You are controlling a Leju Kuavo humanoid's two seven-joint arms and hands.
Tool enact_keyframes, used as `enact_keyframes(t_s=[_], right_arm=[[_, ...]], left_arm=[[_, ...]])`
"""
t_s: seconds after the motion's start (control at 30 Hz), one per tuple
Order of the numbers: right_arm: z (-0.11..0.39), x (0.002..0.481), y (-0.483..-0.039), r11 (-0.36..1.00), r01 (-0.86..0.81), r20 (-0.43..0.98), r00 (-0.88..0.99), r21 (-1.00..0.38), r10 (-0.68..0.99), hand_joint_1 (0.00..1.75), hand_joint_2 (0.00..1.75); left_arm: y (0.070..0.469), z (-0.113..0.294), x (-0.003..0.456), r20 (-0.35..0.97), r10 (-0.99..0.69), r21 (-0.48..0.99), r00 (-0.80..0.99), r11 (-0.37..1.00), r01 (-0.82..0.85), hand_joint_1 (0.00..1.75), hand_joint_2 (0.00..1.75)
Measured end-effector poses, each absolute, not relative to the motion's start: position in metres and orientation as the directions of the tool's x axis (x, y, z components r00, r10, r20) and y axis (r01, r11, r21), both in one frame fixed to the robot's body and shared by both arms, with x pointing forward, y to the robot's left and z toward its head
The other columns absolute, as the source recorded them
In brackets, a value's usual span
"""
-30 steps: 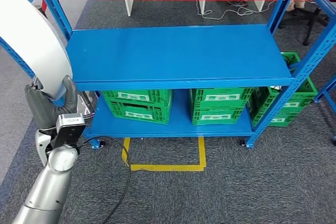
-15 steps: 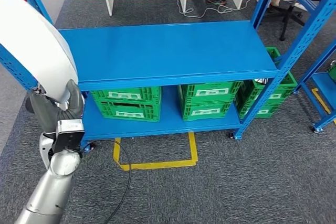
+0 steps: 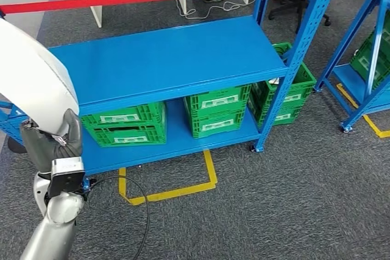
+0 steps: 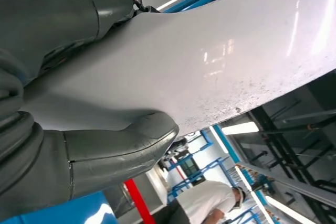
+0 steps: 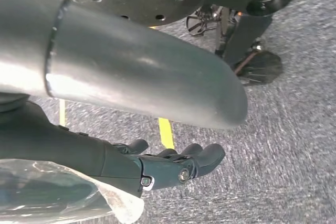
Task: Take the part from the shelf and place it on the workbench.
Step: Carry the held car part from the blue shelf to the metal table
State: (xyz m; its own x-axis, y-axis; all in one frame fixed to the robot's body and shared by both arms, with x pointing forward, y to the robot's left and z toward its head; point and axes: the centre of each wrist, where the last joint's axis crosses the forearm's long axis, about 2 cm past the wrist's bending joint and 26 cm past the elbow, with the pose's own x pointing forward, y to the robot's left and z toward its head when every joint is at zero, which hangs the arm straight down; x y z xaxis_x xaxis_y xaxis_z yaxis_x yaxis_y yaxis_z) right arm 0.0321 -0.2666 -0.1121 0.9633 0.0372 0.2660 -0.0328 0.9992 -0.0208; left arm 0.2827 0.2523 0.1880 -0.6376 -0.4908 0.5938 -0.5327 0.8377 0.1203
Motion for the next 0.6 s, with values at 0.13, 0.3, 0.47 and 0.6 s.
enact_keyframes(t_s=[0.13,0.3,0.47,0.6], right_arm=[[-0.112,0.038,-0.267,0.999,-0.033,0.297,0.954,-0.025,0.039,0.0,0.0],[-0.111,0.039,-0.267,0.999,-0.043,0.311,0.949,-0.03,0.05,0.0,0.0],[-0.111,0.04,-0.266,0.998,-0.057,0.313,0.948,-0.032,0.064,0.0,0.0],[-0.111,0.043,-0.266,0.997,-0.064,0.323,0.944,-0.036,0.072,0.0,0.0]], left_arm=[[0.257,0.195,0.28,0.579,-0.492,0.104,-0.65,0.836,-0.539,1.75,1.75],[0.257,0.197,0.278,0.578,-0.494,0.113,-0.65,0.837,-0.536,1.75,1.75],[0.258,0.194,0.274,0.588,-0.5,0.131,-0.636,0.834,-0.536,1.75,1.75],[0.261,0.194,0.274,0.591,-0.504,0.135,-0.629,0.831,-0.539,1.75,1.75]])
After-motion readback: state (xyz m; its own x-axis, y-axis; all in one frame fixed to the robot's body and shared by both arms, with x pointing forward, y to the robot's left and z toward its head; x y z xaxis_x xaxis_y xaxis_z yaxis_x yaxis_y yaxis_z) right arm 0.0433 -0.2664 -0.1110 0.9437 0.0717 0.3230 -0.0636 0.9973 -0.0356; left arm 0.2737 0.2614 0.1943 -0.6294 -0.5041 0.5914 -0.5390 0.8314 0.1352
